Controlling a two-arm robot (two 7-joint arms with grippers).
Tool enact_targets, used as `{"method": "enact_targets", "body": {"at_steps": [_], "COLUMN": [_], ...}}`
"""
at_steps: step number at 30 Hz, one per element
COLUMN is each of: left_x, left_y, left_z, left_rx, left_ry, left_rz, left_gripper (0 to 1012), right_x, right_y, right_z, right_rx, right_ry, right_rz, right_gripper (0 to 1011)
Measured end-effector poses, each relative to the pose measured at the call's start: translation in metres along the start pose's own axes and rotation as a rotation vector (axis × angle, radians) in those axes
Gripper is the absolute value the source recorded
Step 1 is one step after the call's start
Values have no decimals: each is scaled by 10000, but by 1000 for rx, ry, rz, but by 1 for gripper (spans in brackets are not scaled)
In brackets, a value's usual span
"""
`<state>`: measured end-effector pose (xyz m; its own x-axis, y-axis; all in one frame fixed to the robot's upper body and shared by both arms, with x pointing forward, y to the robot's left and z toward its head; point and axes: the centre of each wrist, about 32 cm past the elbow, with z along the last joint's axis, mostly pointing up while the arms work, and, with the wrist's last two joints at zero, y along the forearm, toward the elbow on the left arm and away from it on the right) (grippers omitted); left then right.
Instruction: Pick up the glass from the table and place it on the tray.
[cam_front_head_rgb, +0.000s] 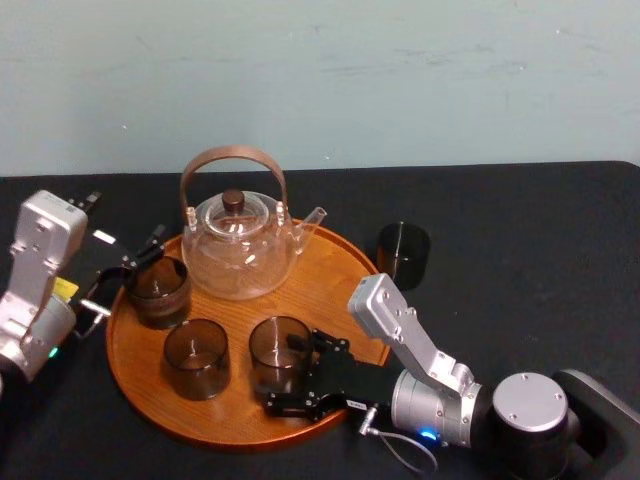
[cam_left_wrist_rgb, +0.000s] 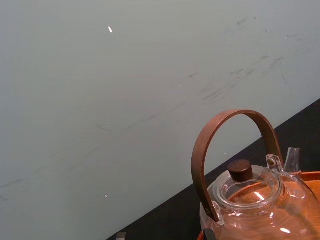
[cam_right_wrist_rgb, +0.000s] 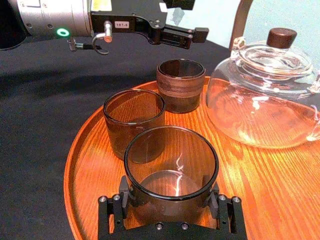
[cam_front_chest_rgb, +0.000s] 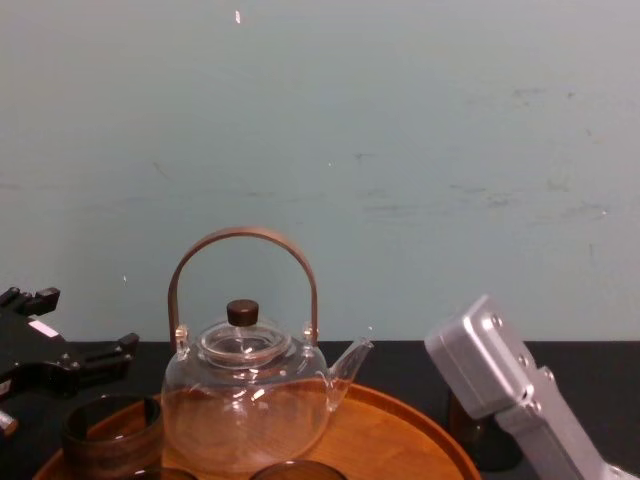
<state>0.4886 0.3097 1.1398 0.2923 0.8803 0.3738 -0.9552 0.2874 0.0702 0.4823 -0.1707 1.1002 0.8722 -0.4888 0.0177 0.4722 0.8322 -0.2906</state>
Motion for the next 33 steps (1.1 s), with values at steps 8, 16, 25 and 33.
{"method": "enact_targets", "body": {"at_steps": [8, 16, 25, 33], "left_x": [0, 0, 0, 0], "left_y": [0, 0, 0, 0], "left_z": [0, 0, 0, 0], "left_rx": [0, 0, 0, 0], "left_ry": [0, 0, 0, 0], "left_rz": [0, 0, 0, 0], "left_gripper": [1002, 1001, 1002, 1001], "right_x": [-1, 0, -3, -35], "right_y": [1, 0, -34, -100], "right_z": [-2, -1, 7, 63], "right_rx": [-4, -3, 14, 23], "right_ry": [5, 5, 4, -8], "right_rz": [1, 0, -1, 2], "right_gripper": [905, 952, 1002, 1002]}}
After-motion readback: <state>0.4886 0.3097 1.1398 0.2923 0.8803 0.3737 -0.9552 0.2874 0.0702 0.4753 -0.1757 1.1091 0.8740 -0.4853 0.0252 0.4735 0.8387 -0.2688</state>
